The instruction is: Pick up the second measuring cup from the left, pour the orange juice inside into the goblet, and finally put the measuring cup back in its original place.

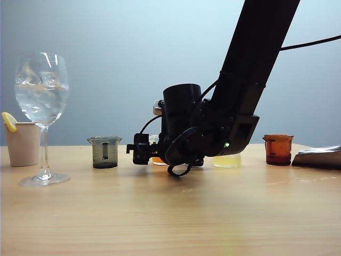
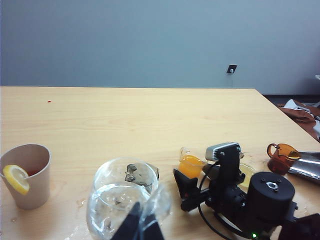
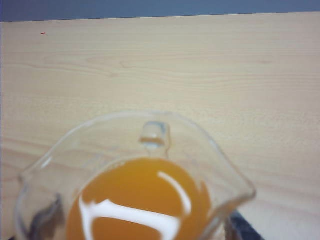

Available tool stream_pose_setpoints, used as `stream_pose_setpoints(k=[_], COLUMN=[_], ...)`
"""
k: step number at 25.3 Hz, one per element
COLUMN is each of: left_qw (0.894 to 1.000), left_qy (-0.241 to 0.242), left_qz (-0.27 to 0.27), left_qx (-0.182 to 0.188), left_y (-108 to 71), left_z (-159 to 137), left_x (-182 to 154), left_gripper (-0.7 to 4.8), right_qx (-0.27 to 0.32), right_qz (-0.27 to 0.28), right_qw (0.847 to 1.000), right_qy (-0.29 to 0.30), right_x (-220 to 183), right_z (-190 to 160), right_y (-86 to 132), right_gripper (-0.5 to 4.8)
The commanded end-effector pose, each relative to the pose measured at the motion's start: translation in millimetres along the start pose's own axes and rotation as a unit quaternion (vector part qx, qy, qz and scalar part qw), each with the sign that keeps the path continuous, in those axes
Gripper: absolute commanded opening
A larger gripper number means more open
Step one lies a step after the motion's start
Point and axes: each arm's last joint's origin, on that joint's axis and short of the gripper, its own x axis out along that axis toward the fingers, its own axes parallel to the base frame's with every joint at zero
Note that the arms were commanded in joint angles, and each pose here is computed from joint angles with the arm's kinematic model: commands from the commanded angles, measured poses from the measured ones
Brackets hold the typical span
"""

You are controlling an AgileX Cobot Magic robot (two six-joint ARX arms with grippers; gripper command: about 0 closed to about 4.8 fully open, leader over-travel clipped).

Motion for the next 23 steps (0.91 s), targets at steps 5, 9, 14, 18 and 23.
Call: stream_pose_setpoints(k=[5, 9, 14, 18, 23], left_qw=[1.000, 1.000, 1.000, 1.000, 1.000], left_qy=[-0.009, -0.009, -0.009, -0.009, -0.007], left_qz=[-0.002, -0.002, -0.002, -0.002, -0.002], left_qx=[-0.001, -0.001, -0.001, -0.001, -0.001], left_y=[-0.5, -0.5, -0.5, -0.5, -0.5], left_z=[3, 3, 2, 2, 2], left_x=[-1, -1, -1, -1, -1], left_gripper=[-0.05, -0.05, -0.05, -0.05, -0.05], right_qx=[0.004, 0.006, 0.007, 0.007, 0.007], right_qz=[0.000, -0.001, -0.002, -0.001, 0.000], right_qw=[1.000, 1.000, 1.000, 1.000, 1.000], right_qy=[-0.009, -0.012, -0.014, -0.014, -0.014], right_x=[6, 13, 14, 14, 14], right_z=[4, 1, 3, 2, 2], right_y=[0, -1, -1, -1, -1], right_gripper=[4.15, 4.15, 4.06, 2.07, 0.49])
